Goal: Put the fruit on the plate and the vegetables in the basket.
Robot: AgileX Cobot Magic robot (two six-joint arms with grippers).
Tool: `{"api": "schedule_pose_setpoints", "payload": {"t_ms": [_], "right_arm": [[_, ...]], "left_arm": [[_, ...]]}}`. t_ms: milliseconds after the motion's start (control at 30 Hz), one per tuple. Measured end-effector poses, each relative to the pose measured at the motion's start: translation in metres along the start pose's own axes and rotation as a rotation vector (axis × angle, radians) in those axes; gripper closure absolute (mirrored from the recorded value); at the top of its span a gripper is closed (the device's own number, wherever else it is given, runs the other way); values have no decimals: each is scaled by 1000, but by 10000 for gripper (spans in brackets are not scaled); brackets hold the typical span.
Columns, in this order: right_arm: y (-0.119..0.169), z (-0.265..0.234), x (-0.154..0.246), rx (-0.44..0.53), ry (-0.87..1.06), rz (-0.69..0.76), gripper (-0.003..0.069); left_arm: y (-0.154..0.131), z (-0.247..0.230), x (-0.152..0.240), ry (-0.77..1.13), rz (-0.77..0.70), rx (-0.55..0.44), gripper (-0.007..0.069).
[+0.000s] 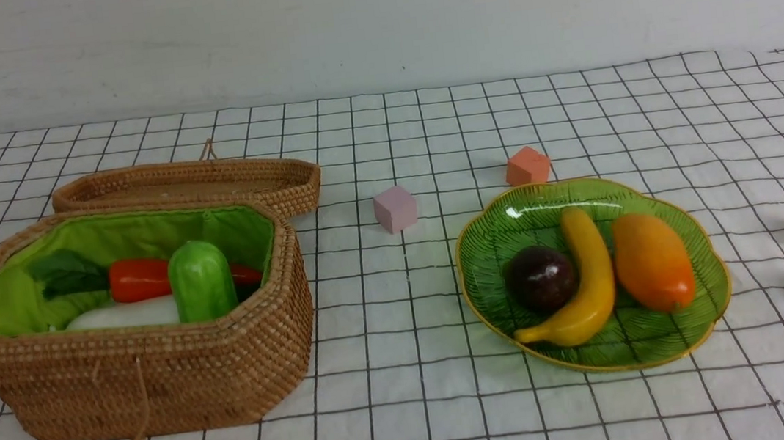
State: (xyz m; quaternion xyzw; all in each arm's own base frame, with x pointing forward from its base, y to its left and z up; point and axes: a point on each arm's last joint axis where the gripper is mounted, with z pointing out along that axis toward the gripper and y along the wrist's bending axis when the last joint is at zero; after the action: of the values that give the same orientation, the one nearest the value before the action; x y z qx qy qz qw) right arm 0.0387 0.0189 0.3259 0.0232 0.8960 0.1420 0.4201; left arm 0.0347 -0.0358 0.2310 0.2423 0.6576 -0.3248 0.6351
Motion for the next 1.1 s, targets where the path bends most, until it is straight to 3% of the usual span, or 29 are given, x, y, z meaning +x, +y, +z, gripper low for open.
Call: {"api": "schedule_pose_setpoints", "payload": {"t_ms": [300, 533, 800, 1000, 1100], "right_arm": [[-16, 10, 42, -29, -327, -11, 625], [-22, 24, 51, -20, -361, -11, 622], [-32, 39, 52, 58, -465, -95, 651], [-57, 95, 97, 129, -420, -89, 666], [-59, 98, 101, 133, -401, -70, 666]], "left_arm": [[2, 1, 13, 82, 1, -21, 638], [3, 1, 16, 113, 1, -30, 638], [4, 1, 17, 128, 1, -34, 633], [4, 1, 17, 130, 1, -35, 627], [4, 1, 17, 131, 2, -35, 624]]}}
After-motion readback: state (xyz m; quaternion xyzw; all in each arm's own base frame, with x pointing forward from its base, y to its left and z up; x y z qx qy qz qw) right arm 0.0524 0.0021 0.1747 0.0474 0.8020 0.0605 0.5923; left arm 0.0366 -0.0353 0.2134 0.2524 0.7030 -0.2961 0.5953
